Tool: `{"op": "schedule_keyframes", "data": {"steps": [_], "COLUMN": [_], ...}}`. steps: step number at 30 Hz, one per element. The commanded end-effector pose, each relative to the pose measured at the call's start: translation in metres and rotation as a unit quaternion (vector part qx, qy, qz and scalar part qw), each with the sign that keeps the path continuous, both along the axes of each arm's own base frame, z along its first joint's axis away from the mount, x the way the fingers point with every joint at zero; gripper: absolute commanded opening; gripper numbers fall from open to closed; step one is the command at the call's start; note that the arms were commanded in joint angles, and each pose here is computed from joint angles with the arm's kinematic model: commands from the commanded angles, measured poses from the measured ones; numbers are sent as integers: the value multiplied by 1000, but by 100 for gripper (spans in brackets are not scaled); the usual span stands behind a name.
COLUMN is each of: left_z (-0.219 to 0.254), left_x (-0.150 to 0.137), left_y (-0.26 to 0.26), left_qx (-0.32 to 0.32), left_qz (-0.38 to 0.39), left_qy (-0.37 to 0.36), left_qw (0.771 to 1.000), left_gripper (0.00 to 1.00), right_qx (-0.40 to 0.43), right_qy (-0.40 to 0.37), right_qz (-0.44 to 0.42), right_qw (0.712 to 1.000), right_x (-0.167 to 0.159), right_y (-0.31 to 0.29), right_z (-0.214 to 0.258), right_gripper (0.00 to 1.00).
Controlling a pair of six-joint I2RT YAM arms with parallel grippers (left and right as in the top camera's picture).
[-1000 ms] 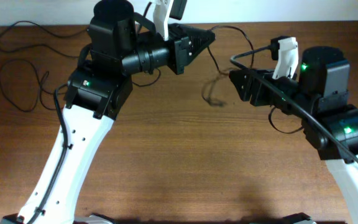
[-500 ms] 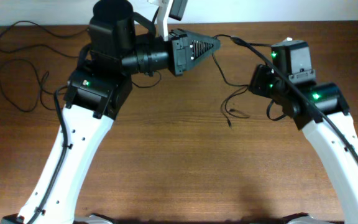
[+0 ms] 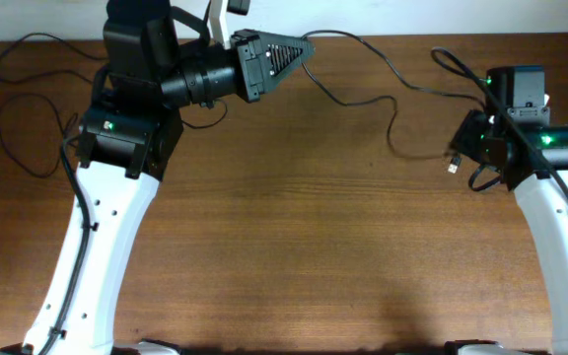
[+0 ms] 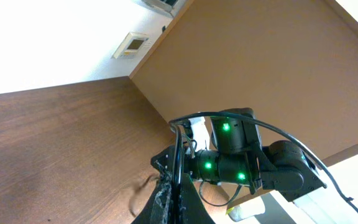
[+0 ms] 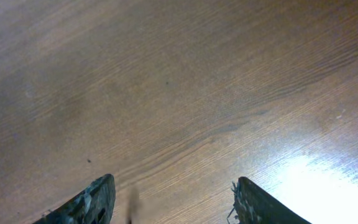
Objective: Untangle cables
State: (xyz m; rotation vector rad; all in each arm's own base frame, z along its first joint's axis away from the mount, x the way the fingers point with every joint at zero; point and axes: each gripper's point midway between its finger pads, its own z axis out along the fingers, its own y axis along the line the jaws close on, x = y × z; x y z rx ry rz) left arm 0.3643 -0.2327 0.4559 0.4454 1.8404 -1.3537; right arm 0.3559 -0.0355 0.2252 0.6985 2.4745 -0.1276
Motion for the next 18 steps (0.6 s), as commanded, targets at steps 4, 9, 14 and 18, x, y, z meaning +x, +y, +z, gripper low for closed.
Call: {"op": "schedule_keyframes", "data": {"steps": [4, 9, 14, 18], "left_z": [7, 6, 4, -1], "left_x": [-5, -1, 10, 13], "left_y": [4, 8, 14, 18], "left_qx": [3, 5, 12, 18], "left_qz": [-1, 13, 47, 59], "left_qy": [-10, -11, -10, 0], "left_qw": [1000, 1000, 999, 998], "left_gripper": [0, 0, 0, 0], "right_qx": [-32, -14, 9, -21], "right_qy": [-7, 3, 13, 14], "right_qz": [-64, -80, 0, -37], "right_qw": [997, 997, 1000, 999], "right_x": [-10, -17, -12, -16], "right_y": [-40, -52, -34, -48], "right_z": [11, 7, 3, 6], "right_gripper": [62, 70, 71, 71]}}
